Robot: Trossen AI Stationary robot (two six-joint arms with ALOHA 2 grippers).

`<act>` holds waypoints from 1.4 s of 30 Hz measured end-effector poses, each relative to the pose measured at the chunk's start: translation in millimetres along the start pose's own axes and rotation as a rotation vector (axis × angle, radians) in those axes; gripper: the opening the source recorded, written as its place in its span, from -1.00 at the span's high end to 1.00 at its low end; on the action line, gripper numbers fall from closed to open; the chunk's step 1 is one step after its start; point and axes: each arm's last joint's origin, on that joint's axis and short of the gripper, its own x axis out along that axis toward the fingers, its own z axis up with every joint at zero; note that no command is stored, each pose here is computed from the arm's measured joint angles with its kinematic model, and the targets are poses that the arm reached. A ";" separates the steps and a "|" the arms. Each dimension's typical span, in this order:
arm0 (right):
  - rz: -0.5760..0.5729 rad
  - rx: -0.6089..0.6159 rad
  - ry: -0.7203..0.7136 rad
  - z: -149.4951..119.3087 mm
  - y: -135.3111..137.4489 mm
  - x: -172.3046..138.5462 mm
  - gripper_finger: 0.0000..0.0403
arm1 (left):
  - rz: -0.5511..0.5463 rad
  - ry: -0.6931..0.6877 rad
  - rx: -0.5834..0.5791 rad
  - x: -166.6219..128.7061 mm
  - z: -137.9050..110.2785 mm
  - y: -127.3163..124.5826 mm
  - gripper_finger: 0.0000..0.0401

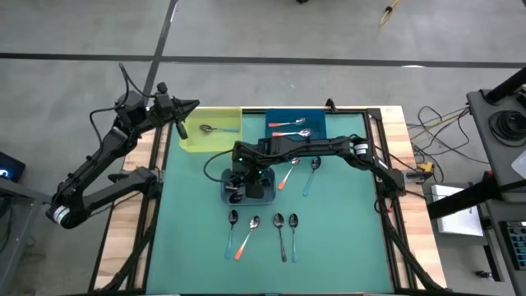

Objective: Sort silverware by color (type)
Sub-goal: Put the black spoon into the gray bin, then put the blue spoon into the green bin

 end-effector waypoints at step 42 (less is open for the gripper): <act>-0.006 -0.024 -0.036 -6.0 -3.2 13.7 0.66 | -0.001 0.001 -0.002 -0.1 0.0 -0.1 1.00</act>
